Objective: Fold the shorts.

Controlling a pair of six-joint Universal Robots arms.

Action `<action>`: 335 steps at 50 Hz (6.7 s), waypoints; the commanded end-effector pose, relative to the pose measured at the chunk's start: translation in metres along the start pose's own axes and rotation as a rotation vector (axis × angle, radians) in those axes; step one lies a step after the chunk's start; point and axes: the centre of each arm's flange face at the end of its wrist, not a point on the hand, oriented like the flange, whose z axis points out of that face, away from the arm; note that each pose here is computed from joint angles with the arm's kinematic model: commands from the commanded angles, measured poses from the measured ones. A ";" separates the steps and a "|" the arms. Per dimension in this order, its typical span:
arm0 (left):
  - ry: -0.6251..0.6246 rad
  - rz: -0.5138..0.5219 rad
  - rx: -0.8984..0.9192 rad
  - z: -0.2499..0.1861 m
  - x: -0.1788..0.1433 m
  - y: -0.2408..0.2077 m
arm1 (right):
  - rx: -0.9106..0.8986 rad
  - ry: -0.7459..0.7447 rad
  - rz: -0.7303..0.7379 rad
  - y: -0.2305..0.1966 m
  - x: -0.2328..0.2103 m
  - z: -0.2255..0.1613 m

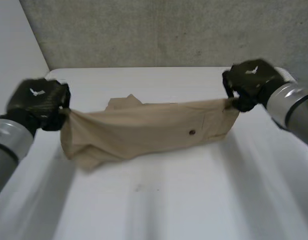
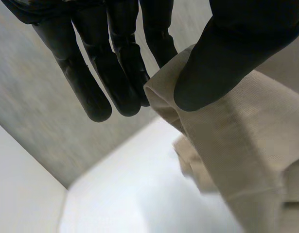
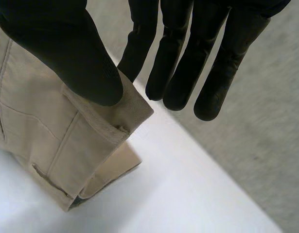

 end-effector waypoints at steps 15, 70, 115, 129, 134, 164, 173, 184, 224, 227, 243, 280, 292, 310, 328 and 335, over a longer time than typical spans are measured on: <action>-0.331 0.176 0.531 0.135 -0.020 -0.111 | 0.393 0.278 -0.153 -0.053 0.022 0.091; -0.102 0.127 -0.094 0.003 0.034 0.054 | -0.102 -0.012 0.082 0.109 -0.050 0.012; 0.057 -0.208 -0.296 0.066 0.007 0.088 | -0.172 -0.156 0.191 0.135 -0.060 0.099; 0.056 -0.206 -0.296 0.065 0.007 0.089 | -0.177 -0.160 0.185 0.137 -0.061 0.101; 0.056 -0.204 -0.297 0.065 0.007 0.089 | -0.163 -0.156 0.166 0.132 -0.059 0.099; 0.135 -0.116 -0.268 0.066 0.039 0.099 | -0.179 -0.182 0.057 0.130 -0.054 0.035; 0.104 -0.067 -0.192 0.081 0.033 0.092 | -0.122 -0.146 0.099 0.116 -0.046 0.040; 0.097 -0.082 -0.191 0.086 0.026 0.082 | -0.158 -0.191 0.262 0.111 -0.043 0.078; 0.112 -0.085 -0.240 0.077 0.029 0.089 | -0.168 -0.194 0.262 0.111 -0.039 0.091; 0.126 -0.080 -0.261 0.071 0.032 0.092 | -0.175 -0.192 0.264 0.108 -0.038 0.081; 0.148 -0.070 -0.288 0.069 0.041 0.104 | -0.187 -0.210 0.196 0.111 -0.047 0.053; 0.128 0.089 -0.178 0.047 0.032 0.074 | -0.166 -0.193 0.120 0.102 -0.043 0.045; 0.162 0.082 -0.251 -0.012 0.040 0.085 | -0.217 -0.209 0.045 0.103 -0.040 0.011; 0.431 0.104 -0.603 -0.130 0.067 0.089 | -0.524 -0.403 -0.231 0.116 -0.028 -0.083; 0.210 0.133 -0.016 -0.019 0.050 0.010 | -0.420 -0.306 -0.126 0.129 -0.033 -0.068; 0.203 0.137 0.072 0.069 0.069 0.025 | -0.423 -0.306 -0.121 0.134 -0.034 -0.065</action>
